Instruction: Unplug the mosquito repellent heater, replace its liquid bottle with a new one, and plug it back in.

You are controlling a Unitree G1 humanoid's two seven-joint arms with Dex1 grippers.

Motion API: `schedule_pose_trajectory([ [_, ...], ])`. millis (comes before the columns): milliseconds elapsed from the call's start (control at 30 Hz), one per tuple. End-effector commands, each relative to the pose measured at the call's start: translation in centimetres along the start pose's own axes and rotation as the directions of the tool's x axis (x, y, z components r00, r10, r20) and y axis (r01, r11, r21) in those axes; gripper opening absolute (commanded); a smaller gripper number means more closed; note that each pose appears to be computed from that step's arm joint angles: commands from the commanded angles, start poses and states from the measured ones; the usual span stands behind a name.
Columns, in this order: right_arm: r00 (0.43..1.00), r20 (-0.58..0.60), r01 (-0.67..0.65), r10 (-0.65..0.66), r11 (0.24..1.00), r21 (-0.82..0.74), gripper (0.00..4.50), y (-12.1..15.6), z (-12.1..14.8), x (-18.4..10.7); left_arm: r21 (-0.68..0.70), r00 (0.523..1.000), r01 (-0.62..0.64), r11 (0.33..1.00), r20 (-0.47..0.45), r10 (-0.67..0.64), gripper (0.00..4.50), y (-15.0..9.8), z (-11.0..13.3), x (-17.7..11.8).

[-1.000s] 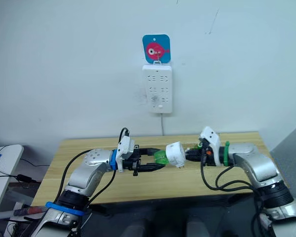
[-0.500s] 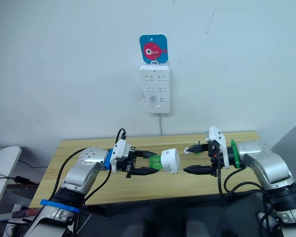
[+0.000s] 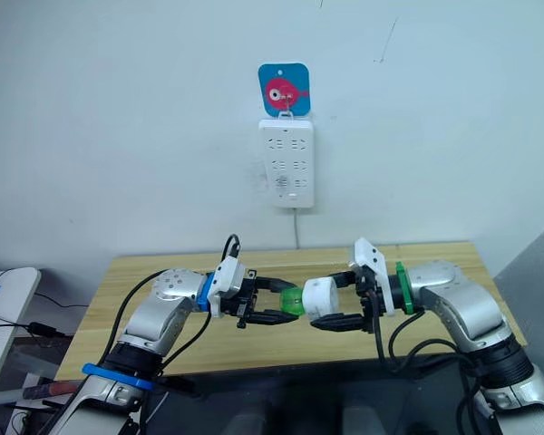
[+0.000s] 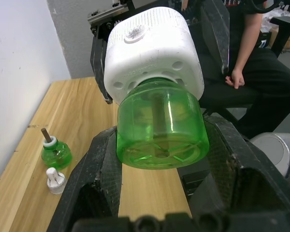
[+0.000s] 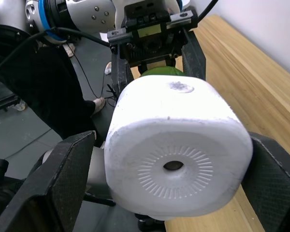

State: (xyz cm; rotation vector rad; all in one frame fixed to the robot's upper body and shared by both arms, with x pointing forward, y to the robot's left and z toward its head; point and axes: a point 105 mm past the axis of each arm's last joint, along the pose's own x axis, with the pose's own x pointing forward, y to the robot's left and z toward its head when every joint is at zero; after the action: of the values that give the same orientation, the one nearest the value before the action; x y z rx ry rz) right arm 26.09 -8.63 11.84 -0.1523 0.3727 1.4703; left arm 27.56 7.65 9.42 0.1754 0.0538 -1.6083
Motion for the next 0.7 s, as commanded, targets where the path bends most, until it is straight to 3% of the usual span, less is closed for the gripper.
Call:
schedule_pose_trajectory([
  [33,0.999,0.019,-0.025,0.026,0.998,-0.06,4.12,0.4,1.1,0.2,0.041,1.0,0.016,0.999,0.027,-0.017,2.24,-0.2,1.2,0.2],
  [167,0.999,0.016,-0.03,0.031,0.997,-0.066,3.0,0.5,1.1,0.1,0.044,1.0,0.009,0.999,0.028,-0.01,2.24,-0.1,1.2,0.2],
  [400,1.0,0.02,-0.007,0.009,0.995,-0.096,3.01,0.0,1.3,-0.2,0.036,1.0,0.002,0.999,0.028,-0.003,2.24,0.0,1.3,0.3],
  [633,0.997,0.017,0.074,-0.072,0.969,-0.235,3.01,-1.2,1.4,-0.3,-0.029,1.0,0.004,1.0,0.023,-0.003,4.48,-0.1,1.2,0.0],
  [700,0.995,-0.006,0.093,-0.103,0.925,-0.368,3.01,-1.5,1.2,-0.3,-0.047,1.0,-0.009,0.999,0.018,0.01,4.5,0.2,1.3,-0.3],
])
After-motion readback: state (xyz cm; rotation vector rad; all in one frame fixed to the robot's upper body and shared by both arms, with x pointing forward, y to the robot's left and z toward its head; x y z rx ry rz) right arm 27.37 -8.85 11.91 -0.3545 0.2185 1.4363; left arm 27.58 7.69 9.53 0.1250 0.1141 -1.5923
